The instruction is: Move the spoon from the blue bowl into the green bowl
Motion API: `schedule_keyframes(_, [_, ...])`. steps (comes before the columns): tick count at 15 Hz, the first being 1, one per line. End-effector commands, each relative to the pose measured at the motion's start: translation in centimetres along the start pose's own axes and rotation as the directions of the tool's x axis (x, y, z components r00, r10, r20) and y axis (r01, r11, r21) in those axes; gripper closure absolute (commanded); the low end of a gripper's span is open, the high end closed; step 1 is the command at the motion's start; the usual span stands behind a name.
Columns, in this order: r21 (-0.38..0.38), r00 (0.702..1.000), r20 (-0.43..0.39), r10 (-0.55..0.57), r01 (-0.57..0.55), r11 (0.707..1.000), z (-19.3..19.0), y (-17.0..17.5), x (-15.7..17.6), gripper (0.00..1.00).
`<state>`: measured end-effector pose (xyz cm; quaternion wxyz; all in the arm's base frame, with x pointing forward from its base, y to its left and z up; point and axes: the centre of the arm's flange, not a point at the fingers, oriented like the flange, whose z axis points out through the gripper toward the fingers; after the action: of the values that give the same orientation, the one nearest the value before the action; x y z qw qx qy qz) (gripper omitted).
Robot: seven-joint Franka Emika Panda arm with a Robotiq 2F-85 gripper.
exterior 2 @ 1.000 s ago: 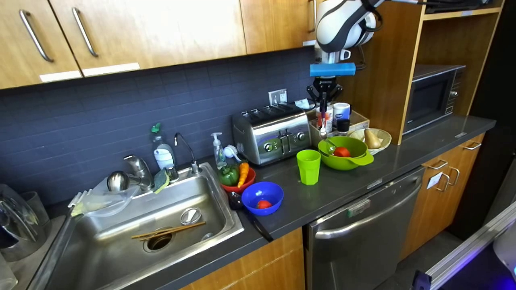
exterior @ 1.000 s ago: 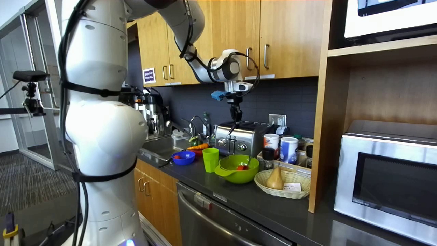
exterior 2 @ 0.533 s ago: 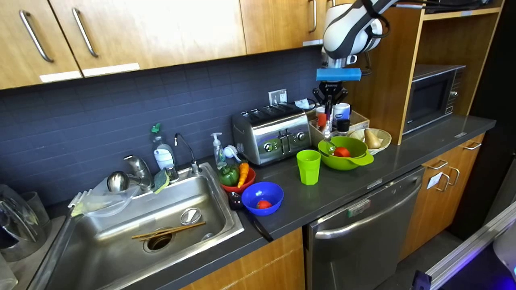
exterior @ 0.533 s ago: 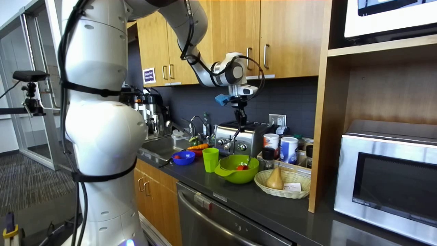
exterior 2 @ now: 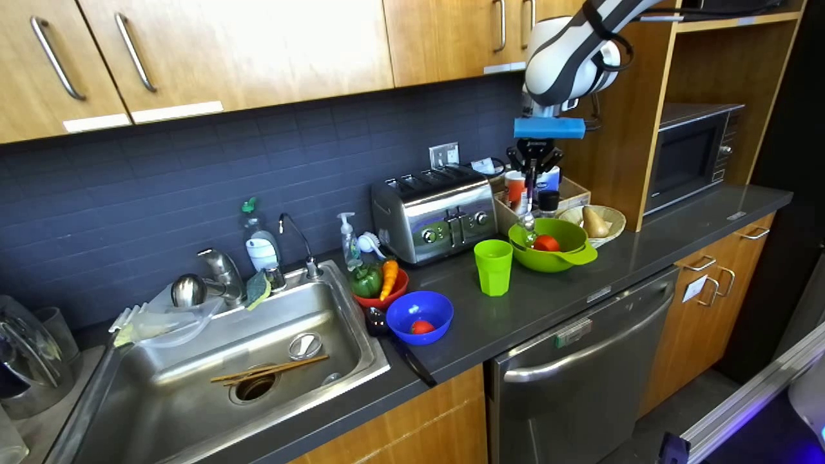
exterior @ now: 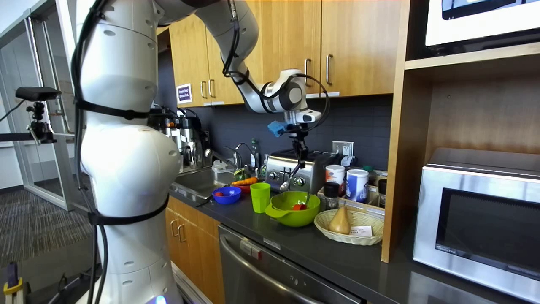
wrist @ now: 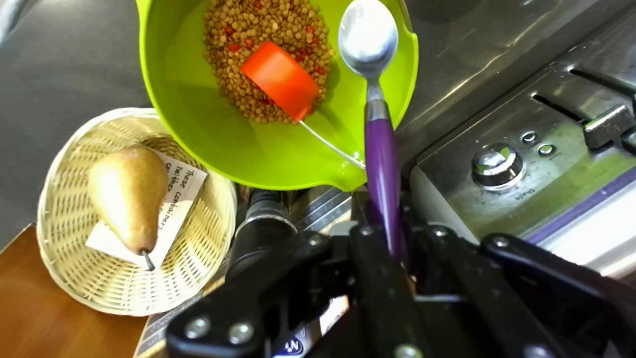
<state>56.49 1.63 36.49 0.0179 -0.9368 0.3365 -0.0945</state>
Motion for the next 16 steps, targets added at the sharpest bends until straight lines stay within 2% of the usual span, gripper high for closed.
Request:
schedule_keyframes(1, [0.009, 0.999, -0.026, -0.032, 0.032, 0.999, 0.4, 0.9, -1.2, 0.96])
schedule_keyframes(10, [0.012, 0.993, -0.087, -0.083, 0.084, 0.996, 2.6, 1.1, -2.0, 0.96])
schedule_keyframes(16, [0.002, 0.986, -0.113, -0.122, 0.123, 0.992, 4.3, 0.1, -3.0, 0.96])
